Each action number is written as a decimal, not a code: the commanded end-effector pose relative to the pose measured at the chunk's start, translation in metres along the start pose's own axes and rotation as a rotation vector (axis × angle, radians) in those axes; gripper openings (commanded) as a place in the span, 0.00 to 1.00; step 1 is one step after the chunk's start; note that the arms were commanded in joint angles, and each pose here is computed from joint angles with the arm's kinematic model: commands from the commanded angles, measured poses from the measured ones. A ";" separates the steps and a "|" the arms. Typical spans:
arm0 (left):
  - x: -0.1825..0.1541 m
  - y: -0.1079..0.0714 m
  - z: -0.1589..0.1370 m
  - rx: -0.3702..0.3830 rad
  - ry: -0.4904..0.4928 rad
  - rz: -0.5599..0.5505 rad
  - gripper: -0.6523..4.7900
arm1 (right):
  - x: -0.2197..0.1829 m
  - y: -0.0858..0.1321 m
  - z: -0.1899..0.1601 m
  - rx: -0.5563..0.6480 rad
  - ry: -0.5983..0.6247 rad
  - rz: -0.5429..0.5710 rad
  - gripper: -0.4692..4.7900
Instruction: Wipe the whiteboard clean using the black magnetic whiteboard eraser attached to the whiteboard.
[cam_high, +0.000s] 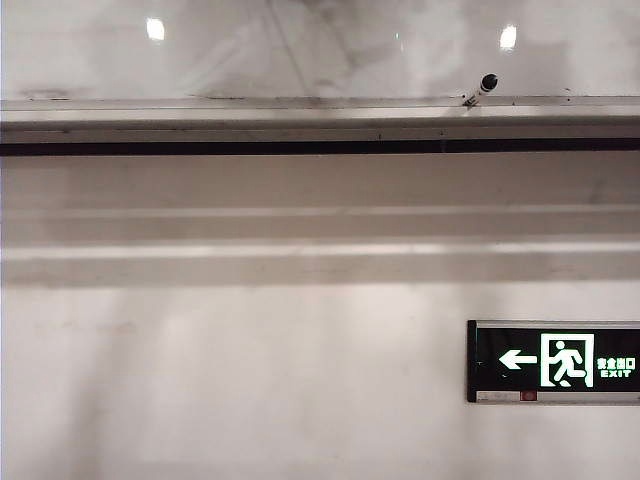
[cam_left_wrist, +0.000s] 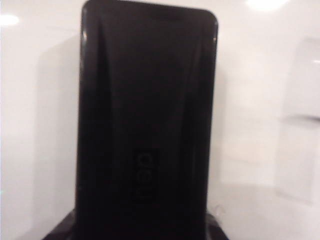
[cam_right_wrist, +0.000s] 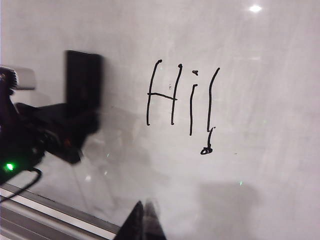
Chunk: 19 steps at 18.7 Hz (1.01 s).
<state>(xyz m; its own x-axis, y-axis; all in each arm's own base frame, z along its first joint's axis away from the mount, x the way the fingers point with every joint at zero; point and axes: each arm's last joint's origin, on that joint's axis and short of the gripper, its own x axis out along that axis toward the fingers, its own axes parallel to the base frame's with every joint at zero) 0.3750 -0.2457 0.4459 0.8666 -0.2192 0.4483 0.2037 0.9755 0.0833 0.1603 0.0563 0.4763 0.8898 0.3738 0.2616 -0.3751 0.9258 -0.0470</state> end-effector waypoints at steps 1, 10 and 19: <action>0.002 -0.011 -0.017 0.022 0.034 -0.153 0.33 | -0.003 0.001 0.005 0.002 -0.030 0.007 0.08; -0.003 -0.021 -0.013 0.058 0.034 -0.238 0.91 | -0.003 0.001 0.005 0.002 -0.030 0.012 0.08; -0.076 0.012 0.127 0.065 0.168 -0.320 0.11 | 0.019 0.003 -0.009 0.090 0.007 0.055 0.08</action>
<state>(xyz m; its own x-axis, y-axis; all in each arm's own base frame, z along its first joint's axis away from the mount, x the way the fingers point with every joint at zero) 0.2629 -0.2223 0.5233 0.8190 -0.4917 0.2957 0.4360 0.8684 0.2364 0.1745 0.0628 0.4717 0.8831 0.4043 0.2382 -0.4182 0.9083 0.0088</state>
